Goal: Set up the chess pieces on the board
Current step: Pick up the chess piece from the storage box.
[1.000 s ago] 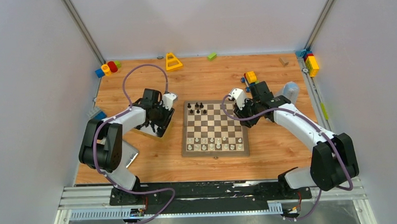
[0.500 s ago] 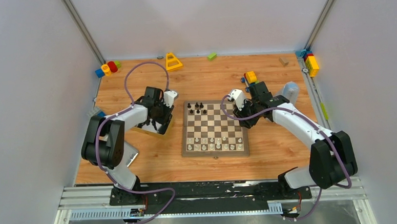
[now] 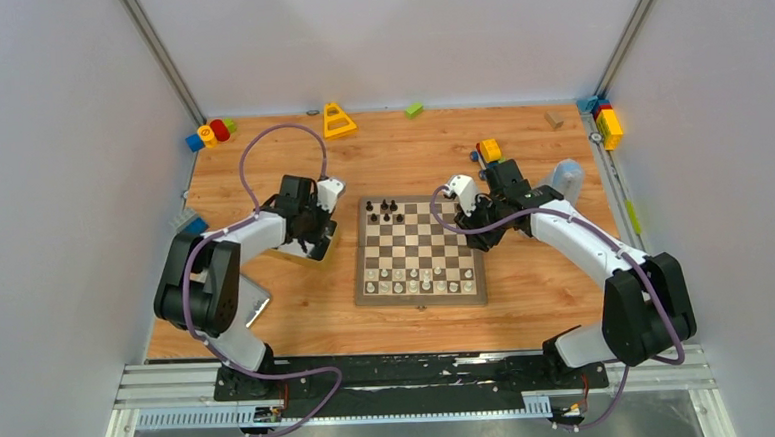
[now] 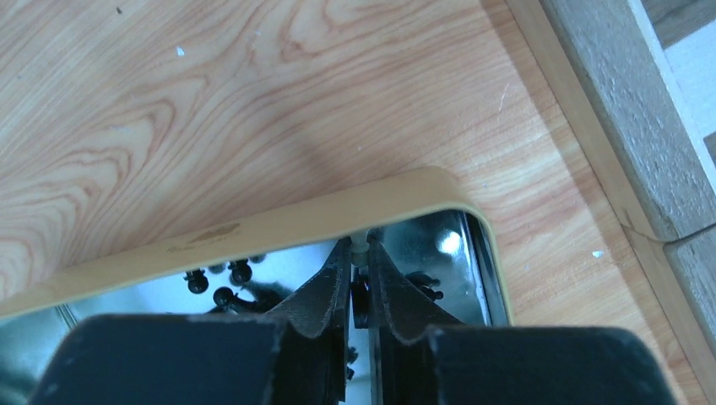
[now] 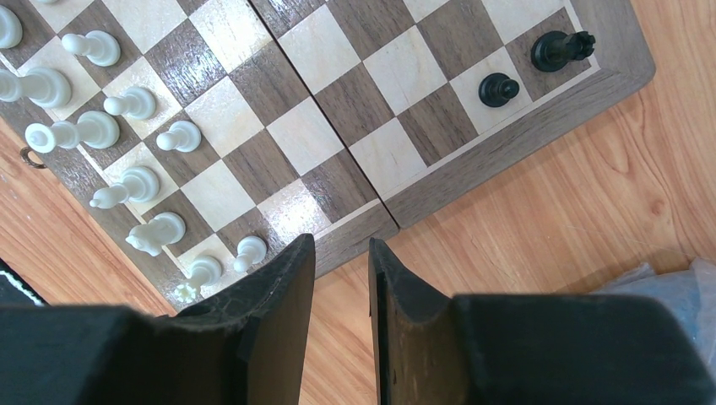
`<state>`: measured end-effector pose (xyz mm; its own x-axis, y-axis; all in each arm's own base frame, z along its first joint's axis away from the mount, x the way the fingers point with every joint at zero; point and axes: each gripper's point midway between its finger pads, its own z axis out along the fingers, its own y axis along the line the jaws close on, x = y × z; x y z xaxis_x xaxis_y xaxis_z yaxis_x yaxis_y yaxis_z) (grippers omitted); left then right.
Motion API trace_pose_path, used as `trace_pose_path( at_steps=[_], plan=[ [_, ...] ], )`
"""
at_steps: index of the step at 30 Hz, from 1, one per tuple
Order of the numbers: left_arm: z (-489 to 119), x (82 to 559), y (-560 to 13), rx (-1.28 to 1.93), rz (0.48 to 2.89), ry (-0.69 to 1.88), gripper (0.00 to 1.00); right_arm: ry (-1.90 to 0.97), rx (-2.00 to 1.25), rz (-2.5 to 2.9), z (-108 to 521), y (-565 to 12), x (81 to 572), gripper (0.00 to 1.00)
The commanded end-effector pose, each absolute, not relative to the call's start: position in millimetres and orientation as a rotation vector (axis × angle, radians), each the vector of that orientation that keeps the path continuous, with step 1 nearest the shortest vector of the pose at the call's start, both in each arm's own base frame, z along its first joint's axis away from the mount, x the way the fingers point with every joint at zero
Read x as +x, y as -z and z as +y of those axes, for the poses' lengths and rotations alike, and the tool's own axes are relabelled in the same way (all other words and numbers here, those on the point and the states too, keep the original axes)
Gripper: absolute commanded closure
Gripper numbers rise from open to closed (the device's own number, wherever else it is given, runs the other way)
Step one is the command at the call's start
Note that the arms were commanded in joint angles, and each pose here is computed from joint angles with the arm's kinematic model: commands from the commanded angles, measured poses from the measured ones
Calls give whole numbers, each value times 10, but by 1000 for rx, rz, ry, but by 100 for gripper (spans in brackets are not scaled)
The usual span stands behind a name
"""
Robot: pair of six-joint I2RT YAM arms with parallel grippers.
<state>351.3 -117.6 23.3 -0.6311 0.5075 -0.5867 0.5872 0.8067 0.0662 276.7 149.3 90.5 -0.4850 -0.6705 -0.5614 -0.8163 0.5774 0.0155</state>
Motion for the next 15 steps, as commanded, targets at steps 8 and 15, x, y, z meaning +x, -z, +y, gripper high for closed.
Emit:
trace_pose_path(
  at_steps=[8,15],
  plan=[
    [-1085,3469,-448,832,2301,136,90,-410,-1169,2273,1551,-1030,2829,69],
    [-1188,3360,-817,946,2219,251,89,-483,-1181,2176,1729,-1367,2939,69]
  ],
)
